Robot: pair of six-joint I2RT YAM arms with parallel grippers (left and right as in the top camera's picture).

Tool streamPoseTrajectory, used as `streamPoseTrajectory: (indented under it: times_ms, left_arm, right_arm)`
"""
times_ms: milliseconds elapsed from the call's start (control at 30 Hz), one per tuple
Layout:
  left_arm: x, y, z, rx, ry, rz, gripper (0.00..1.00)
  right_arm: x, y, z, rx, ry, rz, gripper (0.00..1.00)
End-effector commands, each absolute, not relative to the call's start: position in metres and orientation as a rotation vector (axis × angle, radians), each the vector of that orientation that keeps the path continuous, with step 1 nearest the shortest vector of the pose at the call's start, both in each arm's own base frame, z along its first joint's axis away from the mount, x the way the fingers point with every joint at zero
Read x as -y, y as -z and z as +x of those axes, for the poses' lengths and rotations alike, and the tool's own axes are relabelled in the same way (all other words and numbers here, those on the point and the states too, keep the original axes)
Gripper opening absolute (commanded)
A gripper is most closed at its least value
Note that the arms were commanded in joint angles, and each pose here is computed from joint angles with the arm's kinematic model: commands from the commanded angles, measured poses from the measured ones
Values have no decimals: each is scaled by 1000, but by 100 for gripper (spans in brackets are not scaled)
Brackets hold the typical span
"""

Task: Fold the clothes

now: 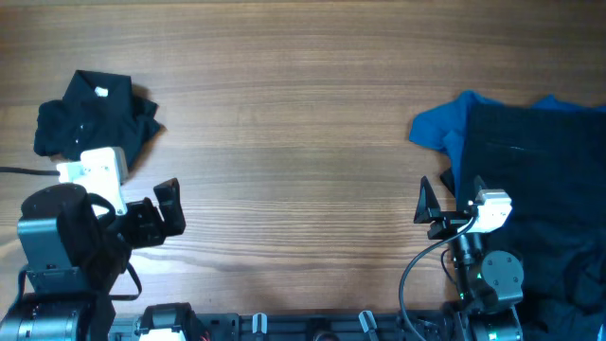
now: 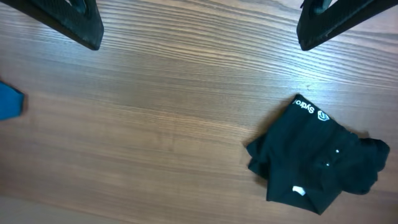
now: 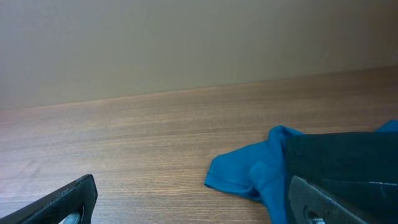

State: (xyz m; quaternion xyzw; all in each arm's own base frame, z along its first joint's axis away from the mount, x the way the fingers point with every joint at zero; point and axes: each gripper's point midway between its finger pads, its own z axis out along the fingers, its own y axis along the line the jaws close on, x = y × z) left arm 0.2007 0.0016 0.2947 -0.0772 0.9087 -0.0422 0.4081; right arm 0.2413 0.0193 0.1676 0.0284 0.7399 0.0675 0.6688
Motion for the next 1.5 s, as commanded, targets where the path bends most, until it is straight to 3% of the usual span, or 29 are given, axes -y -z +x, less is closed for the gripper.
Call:
streamPoseTrajectory:
  times_ms: [0, 200, 767, 1467]
  left_arm:
    - [-3, -313, 208, -2163, 81, -160, 100]
    - [8, -320, 235, -1814, 131, -78, 100]
    - [14, -157, 246, -1644, 167, -53, 100]
    - [14, -158, 246, -1642, 166, -52, 100]
  right_arm:
    - [-20, -171, 241, -1652, -169, 70, 100]
    - [-20, -171, 241, -1652, -169, 70, 100]
    - [-20, -171, 241, -1652, -169, 70, 100]
    - [-20, -171, 241, -1652, -169, 70, 100]
